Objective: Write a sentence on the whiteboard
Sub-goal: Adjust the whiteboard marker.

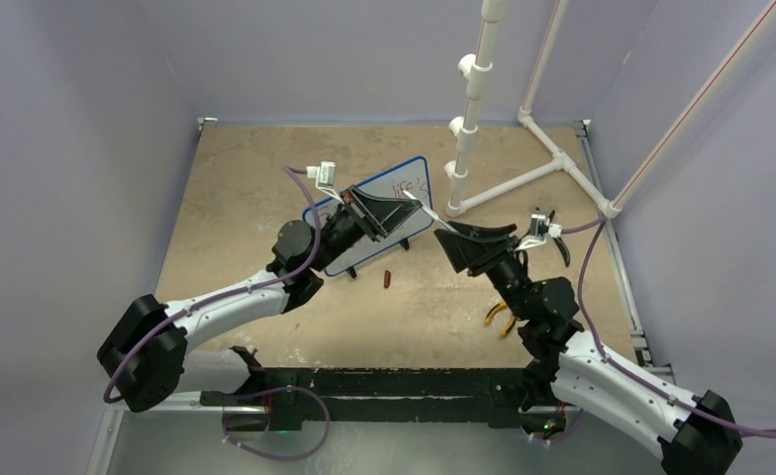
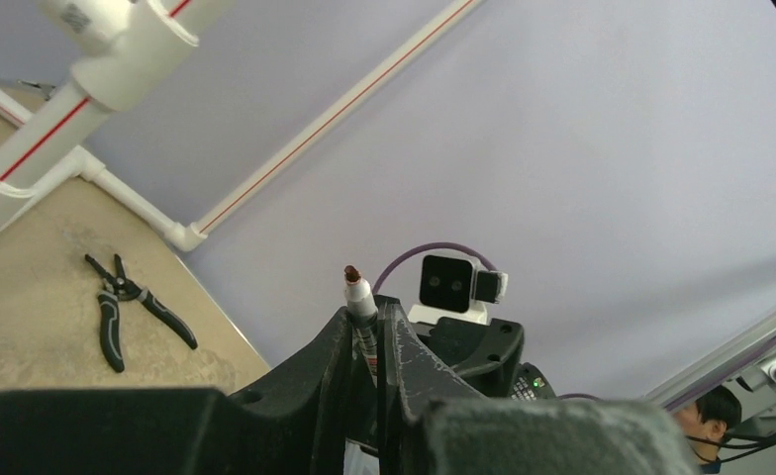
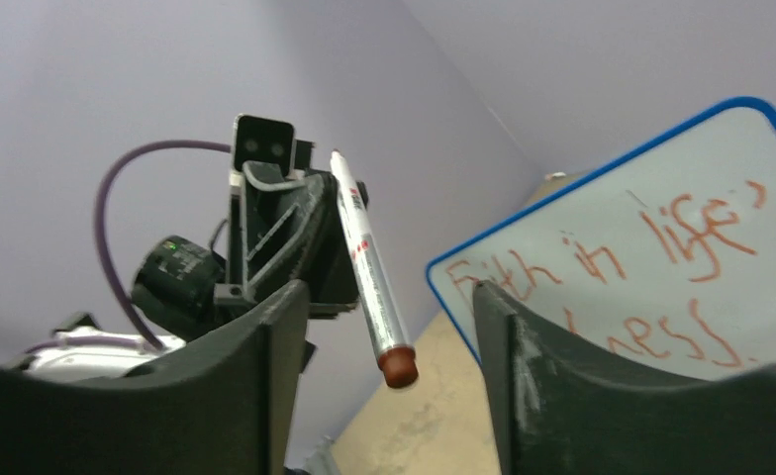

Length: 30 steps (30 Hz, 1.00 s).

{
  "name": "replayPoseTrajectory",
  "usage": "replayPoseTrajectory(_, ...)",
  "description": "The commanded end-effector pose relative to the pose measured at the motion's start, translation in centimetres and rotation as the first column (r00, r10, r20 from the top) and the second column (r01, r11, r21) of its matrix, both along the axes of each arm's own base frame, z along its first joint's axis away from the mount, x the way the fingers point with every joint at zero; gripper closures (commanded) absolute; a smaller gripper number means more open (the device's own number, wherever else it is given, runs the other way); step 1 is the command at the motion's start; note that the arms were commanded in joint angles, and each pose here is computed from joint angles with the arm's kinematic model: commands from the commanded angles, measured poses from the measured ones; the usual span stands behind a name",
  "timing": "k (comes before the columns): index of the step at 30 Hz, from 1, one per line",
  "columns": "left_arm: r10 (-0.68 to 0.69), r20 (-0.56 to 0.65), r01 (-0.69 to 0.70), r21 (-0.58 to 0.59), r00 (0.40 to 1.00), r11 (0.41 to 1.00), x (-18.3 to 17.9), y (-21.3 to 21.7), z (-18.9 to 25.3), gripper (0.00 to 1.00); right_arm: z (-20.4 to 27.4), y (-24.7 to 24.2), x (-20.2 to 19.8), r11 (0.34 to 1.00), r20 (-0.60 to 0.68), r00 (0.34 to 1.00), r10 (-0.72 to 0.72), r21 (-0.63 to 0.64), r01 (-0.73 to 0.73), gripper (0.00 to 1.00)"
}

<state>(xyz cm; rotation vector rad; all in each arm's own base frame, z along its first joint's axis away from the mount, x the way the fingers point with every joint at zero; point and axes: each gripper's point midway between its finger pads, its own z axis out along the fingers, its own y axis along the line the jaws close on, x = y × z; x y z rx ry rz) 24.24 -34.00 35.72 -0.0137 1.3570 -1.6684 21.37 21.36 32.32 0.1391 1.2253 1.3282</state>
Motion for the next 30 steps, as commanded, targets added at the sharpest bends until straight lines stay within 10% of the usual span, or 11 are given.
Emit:
replayPoseTrajectory(1, -0.019, -0.004, 0.019, -0.016, 1.000, 1.000, 0.0, 2.3, 0.4, 1.00, 1.3, -0.8, 0.7, 0.988, 0.029, 0.996, -0.089, -0.127, 0.092, 0.25)
replayPoseTrajectory(8, -0.023, -0.003, 0.023, 0.253, 1.000, 0.967, 0.1, 3.1, -3.4, 1.00, 0.7, 0.3, 1.6, 0.904, 0.070, 0.994, -0.078, -0.416, 0.100, 0.13)
replayPoseTrajectory(15, -0.064, 0.067, 0.021, 0.512, 0.996, 0.859, -0.3, 3.8, -5.3, 1.00, -2.1, 4.4, 0.3, 0.743, 0.022, 0.974, 0.225, -0.651, -0.157, 0.18)
replayPoseTrajectory(30, -0.159, 0.115, 0.069, 0.553, 0.981, 0.830, -2.2, 4.5, -4.9, 1.00, -5.6, 8.6, -2.2, 0.609, -0.084, 0.846, 0.526, -0.657, -0.444, 0.54)
